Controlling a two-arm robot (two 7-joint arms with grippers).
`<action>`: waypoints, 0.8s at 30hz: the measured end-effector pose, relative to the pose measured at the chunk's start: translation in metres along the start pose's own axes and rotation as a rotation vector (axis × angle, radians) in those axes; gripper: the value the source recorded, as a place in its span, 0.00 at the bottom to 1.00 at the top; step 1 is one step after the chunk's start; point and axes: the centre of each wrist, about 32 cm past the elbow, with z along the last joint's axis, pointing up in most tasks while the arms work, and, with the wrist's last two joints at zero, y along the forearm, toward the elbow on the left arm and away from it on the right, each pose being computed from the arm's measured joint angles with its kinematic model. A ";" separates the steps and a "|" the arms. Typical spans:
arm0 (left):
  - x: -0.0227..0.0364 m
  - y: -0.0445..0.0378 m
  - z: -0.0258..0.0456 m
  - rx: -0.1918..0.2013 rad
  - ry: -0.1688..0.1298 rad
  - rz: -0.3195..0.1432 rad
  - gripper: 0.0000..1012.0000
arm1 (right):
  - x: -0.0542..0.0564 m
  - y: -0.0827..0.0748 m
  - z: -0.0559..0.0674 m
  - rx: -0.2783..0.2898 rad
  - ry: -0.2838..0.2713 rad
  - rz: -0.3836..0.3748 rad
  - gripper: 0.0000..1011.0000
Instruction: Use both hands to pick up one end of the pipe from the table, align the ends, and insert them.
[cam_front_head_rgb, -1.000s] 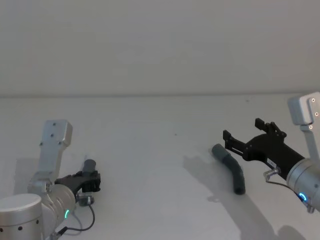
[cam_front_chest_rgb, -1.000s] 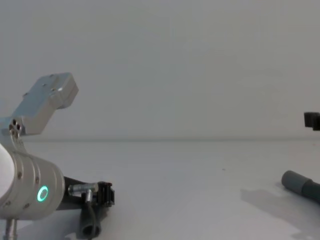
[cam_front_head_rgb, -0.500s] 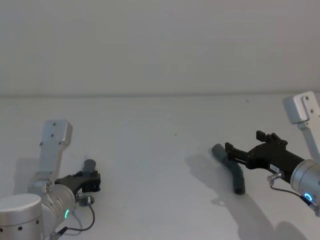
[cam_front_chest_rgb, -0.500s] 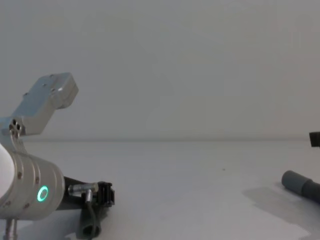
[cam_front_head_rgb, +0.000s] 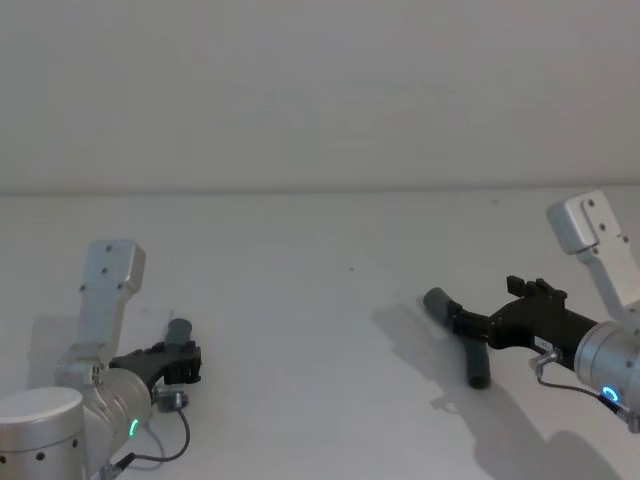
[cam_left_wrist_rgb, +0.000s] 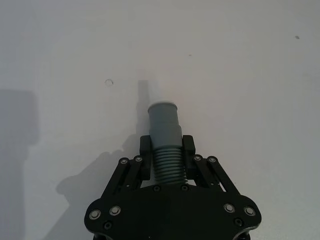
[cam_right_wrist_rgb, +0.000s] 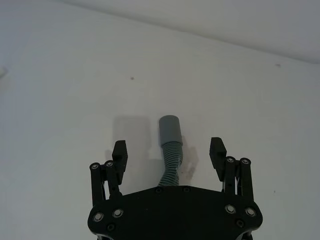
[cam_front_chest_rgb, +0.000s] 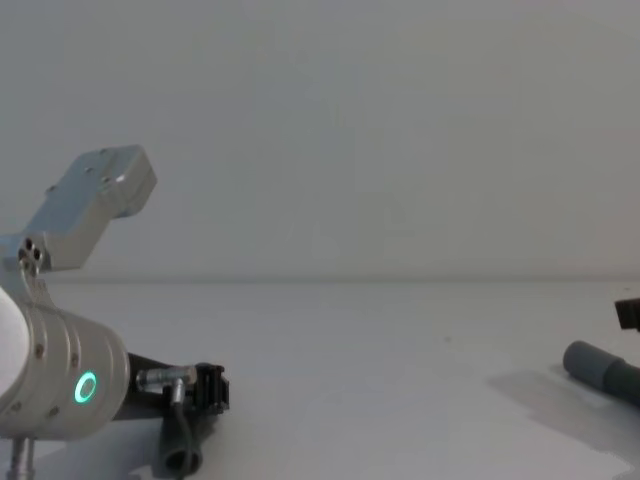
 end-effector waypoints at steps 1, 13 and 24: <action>0.0000 0.0000 0.0000 0.000 0.000 0.000 0.33 | 0.000 0.001 0.000 -0.003 -0.001 -0.001 0.99; 0.0000 0.0000 0.0000 0.000 0.000 0.000 0.33 | 0.006 0.012 -0.004 -0.049 -0.020 -0.013 0.99; 0.0000 0.0000 0.0000 0.000 0.000 0.000 0.33 | 0.008 0.019 -0.007 -0.082 -0.022 -0.019 0.99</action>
